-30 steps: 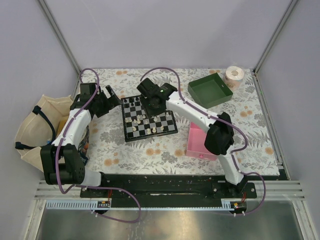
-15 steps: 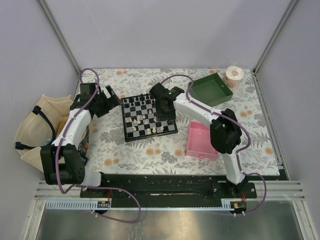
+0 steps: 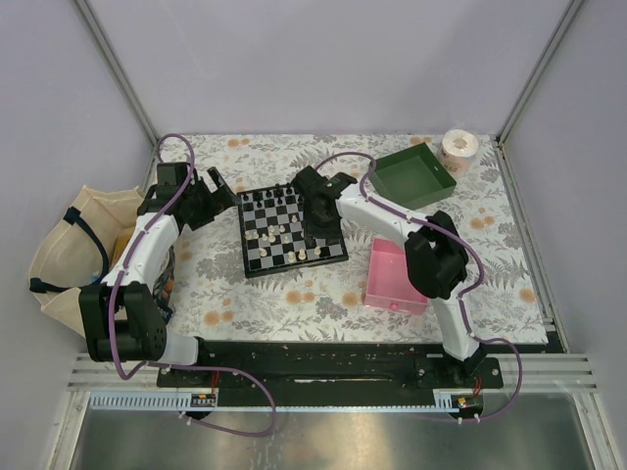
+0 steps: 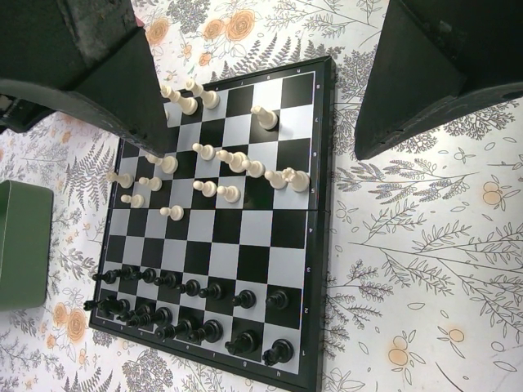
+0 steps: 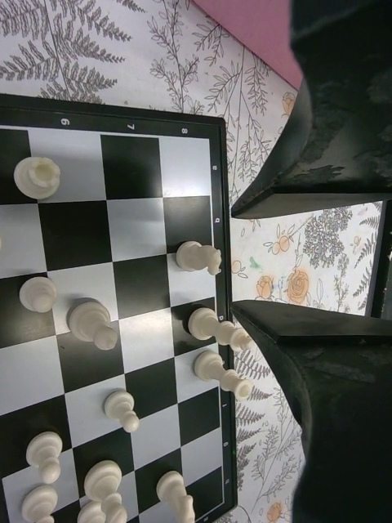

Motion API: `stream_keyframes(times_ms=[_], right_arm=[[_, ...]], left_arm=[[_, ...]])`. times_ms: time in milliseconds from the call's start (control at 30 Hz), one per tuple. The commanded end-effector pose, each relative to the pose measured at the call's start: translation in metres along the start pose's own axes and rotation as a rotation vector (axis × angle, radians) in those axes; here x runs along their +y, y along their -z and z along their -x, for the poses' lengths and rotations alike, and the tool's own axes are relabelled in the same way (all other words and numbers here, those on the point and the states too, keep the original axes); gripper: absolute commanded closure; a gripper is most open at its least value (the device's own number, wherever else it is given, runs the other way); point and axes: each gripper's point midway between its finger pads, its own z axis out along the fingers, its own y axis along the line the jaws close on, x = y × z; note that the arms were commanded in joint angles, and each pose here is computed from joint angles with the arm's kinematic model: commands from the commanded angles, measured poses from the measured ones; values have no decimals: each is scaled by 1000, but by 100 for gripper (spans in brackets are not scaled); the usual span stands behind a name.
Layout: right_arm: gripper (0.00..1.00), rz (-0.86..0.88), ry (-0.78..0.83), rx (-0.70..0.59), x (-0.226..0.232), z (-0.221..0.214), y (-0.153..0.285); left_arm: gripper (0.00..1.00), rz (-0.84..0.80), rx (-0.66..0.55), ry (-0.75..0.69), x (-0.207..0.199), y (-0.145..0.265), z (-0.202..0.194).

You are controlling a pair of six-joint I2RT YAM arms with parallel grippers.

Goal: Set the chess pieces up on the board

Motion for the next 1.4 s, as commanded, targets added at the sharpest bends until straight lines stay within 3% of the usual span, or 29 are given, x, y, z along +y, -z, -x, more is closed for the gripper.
stream_keyframes(times_ms=[0,467,600,700,900,1367], right_arm=[[48,17,-11,42,8,-7,-14],[59,-19,-8,34,2,-5,-25],[67,-21,0,36,-1,-6,-24],[78,-22,15,32,-3,-6,-21],[87,-25,45,39,-8,-10,-17],[89,-65,73,10,-20,-8,-9]], left_arm=[[1,-45,-32,3,-9,2,9],[1,-38,-35,1,-8,3,9],[1,-37,-32,-2,-7,3,8],[1,-39,-28,1,-7,1,8],[1,-42,-25,2,-9,1,8],[1,-38,-21,5,-7,-1,6]])
